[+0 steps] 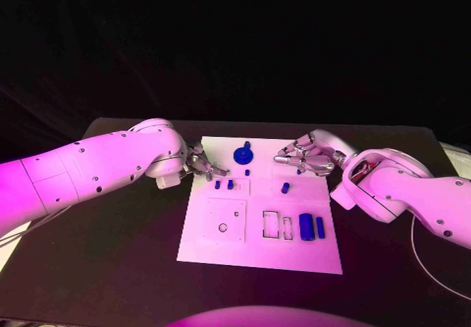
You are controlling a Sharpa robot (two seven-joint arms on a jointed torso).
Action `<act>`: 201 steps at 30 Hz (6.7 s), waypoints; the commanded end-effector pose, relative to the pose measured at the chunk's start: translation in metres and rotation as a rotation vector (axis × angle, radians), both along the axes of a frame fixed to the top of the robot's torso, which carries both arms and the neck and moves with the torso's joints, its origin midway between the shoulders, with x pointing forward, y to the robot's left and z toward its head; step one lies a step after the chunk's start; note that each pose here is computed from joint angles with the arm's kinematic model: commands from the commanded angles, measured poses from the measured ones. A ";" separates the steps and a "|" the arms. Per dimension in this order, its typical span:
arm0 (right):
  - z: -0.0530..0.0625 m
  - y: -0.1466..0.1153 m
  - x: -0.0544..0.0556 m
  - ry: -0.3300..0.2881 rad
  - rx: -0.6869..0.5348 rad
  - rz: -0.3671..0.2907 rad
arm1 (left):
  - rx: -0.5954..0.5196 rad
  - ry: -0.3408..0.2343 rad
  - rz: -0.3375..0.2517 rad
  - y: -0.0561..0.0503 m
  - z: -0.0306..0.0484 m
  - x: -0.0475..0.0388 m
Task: Assemble the parts on the task board
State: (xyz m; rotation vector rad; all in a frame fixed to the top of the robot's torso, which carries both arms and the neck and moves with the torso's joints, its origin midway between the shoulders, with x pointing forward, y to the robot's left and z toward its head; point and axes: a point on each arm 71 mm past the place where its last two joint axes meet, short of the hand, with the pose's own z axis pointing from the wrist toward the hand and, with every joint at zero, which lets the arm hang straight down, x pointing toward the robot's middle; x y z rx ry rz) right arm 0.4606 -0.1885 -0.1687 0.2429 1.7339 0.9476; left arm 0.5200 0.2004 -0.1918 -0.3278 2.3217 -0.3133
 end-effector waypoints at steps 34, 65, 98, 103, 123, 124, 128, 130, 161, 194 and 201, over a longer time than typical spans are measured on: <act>0.002 -0.001 0.001 -0.023 0.024 -0.028 | -0.105 -0.586 -0.485 -0.072 0.0045 -0.0041; 0.004 0.000 0.001 -0.042 0.053 -0.034 | 0.022 -0.486 -0.504 -0.095 -0.0131 -0.0045; 0.003 0.000 0.002 -0.033 0.057 -0.029 | -0.116 -0.527 -0.399 -0.080 0.0068 -0.0065; 0.002 -0.002 0.003 -0.031 0.059 -0.035 | -0.117 -0.513 -0.373 -0.067 0.0099 -0.0058; -0.007 -0.005 0.002 -0.009 0.060 -0.041 | -0.118 -0.485 -0.318 -0.033 0.0076 -0.0013; -0.007 -0.005 0.002 -0.008 0.060 -0.041 | -0.118 -0.483 -0.319 -0.033 0.0074 -0.0015; -0.008 -0.005 0.002 -0.008 0.059 -0.040 | -0.119 -0.477 -0.326 -0.034 0.0073 -0.0026; -0.008 -0.005 0.002 -0.007 0.059 -0.040 | -0.120 -0.474 -0.329 -0.034 0.0073 -0.0034; -0.008 -0.001 0.002 -0.001 0.059 -0.034 | -0.108 -0.409 -0.373 -0.041 0.0001 -0.0020; -0.009 0.001 0.002 0.007 0.060 -0.029 | -0.082 -0.377 -0.364 -0.042 -0.0027 -0.0027; -0.009 0.001 0.002 0.010 0.062 -0.029 | -0.075 -0.385 -0.366 -0.042 -0.0024 -0.0026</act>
